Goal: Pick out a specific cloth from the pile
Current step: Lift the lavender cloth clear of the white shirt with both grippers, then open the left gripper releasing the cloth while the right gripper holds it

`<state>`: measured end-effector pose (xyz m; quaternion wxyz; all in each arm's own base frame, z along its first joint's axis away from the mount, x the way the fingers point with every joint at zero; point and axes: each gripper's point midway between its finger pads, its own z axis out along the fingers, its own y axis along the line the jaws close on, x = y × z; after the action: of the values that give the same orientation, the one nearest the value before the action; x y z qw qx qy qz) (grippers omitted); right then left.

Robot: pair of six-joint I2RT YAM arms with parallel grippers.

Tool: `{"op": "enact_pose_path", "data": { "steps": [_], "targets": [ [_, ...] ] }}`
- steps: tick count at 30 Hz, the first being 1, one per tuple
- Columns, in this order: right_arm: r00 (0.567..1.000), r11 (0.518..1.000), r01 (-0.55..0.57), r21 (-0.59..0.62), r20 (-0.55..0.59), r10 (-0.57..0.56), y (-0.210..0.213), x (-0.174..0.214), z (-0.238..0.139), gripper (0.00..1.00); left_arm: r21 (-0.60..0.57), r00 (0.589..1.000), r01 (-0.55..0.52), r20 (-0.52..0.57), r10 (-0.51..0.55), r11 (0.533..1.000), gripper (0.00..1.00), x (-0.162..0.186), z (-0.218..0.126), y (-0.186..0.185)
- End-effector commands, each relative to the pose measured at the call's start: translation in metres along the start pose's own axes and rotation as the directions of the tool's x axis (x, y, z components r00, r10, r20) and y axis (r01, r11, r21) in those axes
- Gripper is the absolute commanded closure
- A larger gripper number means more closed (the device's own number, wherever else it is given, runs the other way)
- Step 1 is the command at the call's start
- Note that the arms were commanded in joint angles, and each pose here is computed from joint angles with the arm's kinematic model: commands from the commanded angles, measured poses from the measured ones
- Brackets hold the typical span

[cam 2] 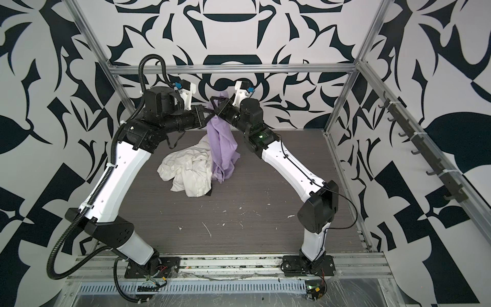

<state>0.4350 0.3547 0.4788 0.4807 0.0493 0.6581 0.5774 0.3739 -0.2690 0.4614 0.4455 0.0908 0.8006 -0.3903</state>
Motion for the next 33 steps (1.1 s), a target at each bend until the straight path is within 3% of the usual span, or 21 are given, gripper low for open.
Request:
{"op": "enact_pose_path", "data": {
  "steps": [1,7,14,18,23,27,29,31,33],
  "targets": [
    [0.999,0.996,0.047,-0.082,0.022,-0.046,0.028,-0.013,-0.020,0.78,0.089,0.996,-0.032,0.082,0.025,0.996,1.00,-0.023,-0.007,-0.026],
    [0.993,0.991,0.113,-0.074,0.026,-0.112,0.016,-0.032,-0.046,0.57,0.129,0.997,-0.032,0.074,0.023,0.991,1.00,-0.022,-0.007,-0.033],
    [0.978,0.973,0.209,-0.099,-0.002,-0.210,-0.006,-0.052,-0.085,0.44,0.206,0.997,-0.072,0.050,0.063,0.976,1.00,-0.015,-0.009,-0.046],
    [0.928,0.915,0.365,-0.171,-0.011,-0.372,-0.003,-0.050,-0.110,0.38,0.259,0.997,-0.079,0.033,0.073,0.963,1.00,-0.013,-0.010,-0.056],
    [0.730,0.706,0.676,-0.211,0.058,-0.681,0.001,-0.029,-0.138,0.24,0.319,0.998,-0.066,0.005,0.068,0.945,1.00,-0.010,-0.009,-0.066],
    [0.526,0.489,0.847,-0.209,0.194,-0.828,0.003,-0.018,-0.156,0.20,0.344,0.998,-0.053,-0.009,0.060,0.938,1.00,-0.009,-0.009,-0.069],
    [0.455,0.412,0.887,-0.210,0.233,-0.859,0.005,-0.013,-0.160,0.19,0.354,0.998,-0.047,-0.020,0.058,0.934,1.00,-0.007,-0.007,-0.071],
    [0.411,0.366,0.905,-0.218,0.221,-0.885,0.005,-0.010,-0.161,0.19,0.363,0.998,-0.045,-0.025,0.058,0.931,1.00,-0.006,-0.007,-0.073],
    [0.329,0.281,0.933,-0.225,0.218,-0.919,0.008,-0.005,-0.164,0.19,0.369,0.998,-0.044,-0.031,0.059,0.928,1.00,-0.004,-0.007,-0.074]
  ]
}}
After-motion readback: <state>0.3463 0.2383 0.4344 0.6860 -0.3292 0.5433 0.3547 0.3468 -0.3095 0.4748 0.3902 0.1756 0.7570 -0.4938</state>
